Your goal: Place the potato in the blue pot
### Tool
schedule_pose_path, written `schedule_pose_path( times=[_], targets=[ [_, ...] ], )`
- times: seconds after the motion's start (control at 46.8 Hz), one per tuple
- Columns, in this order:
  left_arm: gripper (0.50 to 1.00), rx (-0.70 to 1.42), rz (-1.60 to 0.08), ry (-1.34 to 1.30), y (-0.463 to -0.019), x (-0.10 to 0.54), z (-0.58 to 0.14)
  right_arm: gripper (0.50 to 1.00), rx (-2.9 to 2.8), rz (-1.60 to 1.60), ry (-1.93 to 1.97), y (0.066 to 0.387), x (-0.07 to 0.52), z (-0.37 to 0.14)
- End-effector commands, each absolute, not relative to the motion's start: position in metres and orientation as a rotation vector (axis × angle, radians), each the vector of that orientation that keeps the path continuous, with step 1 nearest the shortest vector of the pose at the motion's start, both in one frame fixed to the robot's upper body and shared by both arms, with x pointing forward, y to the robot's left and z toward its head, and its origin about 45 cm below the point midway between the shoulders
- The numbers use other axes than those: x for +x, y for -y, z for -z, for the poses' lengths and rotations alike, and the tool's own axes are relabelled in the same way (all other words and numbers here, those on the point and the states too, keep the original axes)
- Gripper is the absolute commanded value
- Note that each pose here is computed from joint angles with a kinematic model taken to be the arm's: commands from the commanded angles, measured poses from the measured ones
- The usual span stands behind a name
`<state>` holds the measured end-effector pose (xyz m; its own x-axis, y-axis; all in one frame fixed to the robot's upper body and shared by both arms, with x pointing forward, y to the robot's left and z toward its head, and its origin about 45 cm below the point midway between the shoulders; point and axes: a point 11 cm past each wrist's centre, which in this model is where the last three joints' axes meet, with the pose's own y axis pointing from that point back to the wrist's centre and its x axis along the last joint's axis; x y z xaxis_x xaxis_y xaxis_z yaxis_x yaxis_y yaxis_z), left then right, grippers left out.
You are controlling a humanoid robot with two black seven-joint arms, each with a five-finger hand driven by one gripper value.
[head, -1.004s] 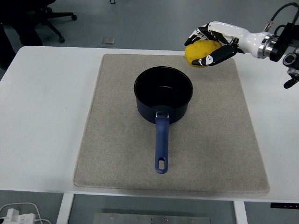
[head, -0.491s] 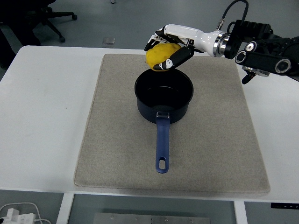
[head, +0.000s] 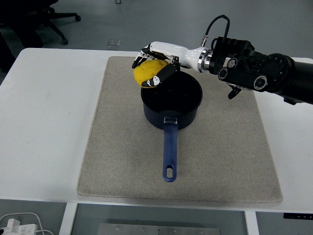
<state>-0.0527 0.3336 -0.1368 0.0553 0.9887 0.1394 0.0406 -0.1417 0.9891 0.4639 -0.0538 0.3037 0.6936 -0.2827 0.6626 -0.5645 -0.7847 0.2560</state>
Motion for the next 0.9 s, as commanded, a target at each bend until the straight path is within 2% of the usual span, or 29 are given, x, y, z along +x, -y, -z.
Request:
schedule_pose_path(
  times=[0.0, 0.577, 0.876],
  targets=[
    [0.996, 1.370, -1.251, -1.133, -0.334, -0.053, 0.137, 0.500, 2.461, -0.845, 0.659, 0.054, 0.464, -0.298],
    [0.996, 1.371, -1.252, -1.132, -0.334, -0.053, 0.137, 0.500, 2.452, -0.808, 0.672, 0.064, 0.464, -0.285],
    [0.996, 1.370, -1.254, -1.133, -0.334, -0.053, 0.137, 0.500, 2.428, -0.778, 0.707, 0.087, 0.468, -0.280]
  ],
)
